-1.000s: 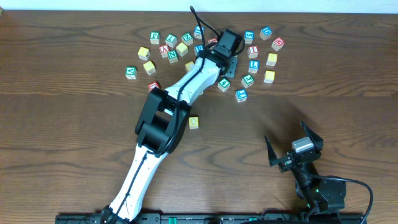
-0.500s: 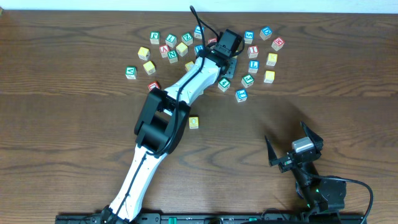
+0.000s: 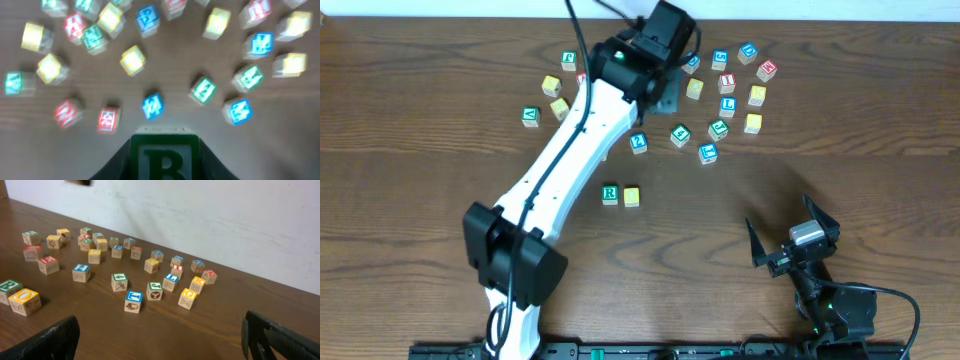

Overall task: Spell out ROBOT
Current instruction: 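Place the B block to the right of the O block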

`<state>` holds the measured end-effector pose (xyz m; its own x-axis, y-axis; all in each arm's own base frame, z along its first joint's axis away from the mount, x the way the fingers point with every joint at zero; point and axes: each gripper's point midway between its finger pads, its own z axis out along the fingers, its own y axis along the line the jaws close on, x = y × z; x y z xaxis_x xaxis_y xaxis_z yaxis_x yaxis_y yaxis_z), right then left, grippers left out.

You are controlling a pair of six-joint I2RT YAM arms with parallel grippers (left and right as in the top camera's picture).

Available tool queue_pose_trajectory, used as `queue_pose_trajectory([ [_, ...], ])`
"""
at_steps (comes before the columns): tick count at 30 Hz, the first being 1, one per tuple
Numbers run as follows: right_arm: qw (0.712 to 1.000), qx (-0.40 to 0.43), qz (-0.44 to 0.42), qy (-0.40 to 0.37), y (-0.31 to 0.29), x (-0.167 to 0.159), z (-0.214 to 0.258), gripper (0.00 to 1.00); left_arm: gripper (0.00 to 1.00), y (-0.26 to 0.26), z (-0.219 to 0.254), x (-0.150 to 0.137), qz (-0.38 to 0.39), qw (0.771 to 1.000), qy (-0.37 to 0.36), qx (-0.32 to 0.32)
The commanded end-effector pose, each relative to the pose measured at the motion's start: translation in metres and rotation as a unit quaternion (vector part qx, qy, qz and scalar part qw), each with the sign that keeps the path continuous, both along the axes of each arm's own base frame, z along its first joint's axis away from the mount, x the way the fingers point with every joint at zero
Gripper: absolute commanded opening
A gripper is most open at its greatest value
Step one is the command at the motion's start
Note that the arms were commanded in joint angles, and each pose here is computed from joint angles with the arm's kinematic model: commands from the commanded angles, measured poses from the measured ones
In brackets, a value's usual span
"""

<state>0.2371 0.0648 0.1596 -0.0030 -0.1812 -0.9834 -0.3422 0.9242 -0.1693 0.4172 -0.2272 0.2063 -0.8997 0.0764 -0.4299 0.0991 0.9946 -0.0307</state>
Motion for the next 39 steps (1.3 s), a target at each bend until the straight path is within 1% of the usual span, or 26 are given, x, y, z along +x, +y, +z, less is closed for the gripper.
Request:
queue_pose_trajectory([
  [1,1.000,0.007,0.004,0.003,0.002,-0.001,-0.001,0.99,0.11,0.010,-0.031,-0.022,0.040,0.996,0.067,0.031],
  [7,1.000,0.007,0.004,0.003,0.002,-0.001,-0.001,0.99,0.10,0.013,-0.071,-0.058,0.061,0.987,0.132,0.066],
  [14,1.000,0.007,0.004,0.003,0.002,-0.001,-0.001,0.99,0.08,-0.009,-0.121,-0.088,0.051,0.984,0.157,0.073],
  [19,1.000,0.007,0.004,0.003,0.002,-0.001,-0.001,0.99,0.08,-0.021,-0.151,-0.093,0.044,0.987,0.144,0.060],
  [25,1.000,0.007,0.004,0.003,0.002,-0.001,-0.001,0.99,0.08,-0.019,-0.185,-0.098,0.058,0.987,0.140,0.047],
  [33,1.000,0.007,0.004,0.003,0.002,-0.001,-0.001,0.99,0.10,-0.024,-0.202,-0.104,0.052,0.987,0.148,0.023],
  [34,1.000,0.007,0.004,0.003,0.002,-0.001,-0.001,0.99,0.14,-0.024,-0.202,-0.104,0.052,0.987,0.149,0.024],
  [35,1.000,0.007,0.004,0.003,0.002,-0.001,-0.001,0.99,0.16,-0.025,-0.202,-0.104,0.052,0.987,0.150,0.023],
  [38,1.000,0.007,0.004,0.003,0.002,-0.001,-0.001,0.99,0.17,-0.024,-0.203,-0.105,0.052,0.987,0.151,0.023],
  [39,1.000,0.007,0.004,0.003,0.002,-0.001,-0.001,0.99,0.21,-0.024,-0.203,-0.106,0.052,0.987,0.153,0.023],
])
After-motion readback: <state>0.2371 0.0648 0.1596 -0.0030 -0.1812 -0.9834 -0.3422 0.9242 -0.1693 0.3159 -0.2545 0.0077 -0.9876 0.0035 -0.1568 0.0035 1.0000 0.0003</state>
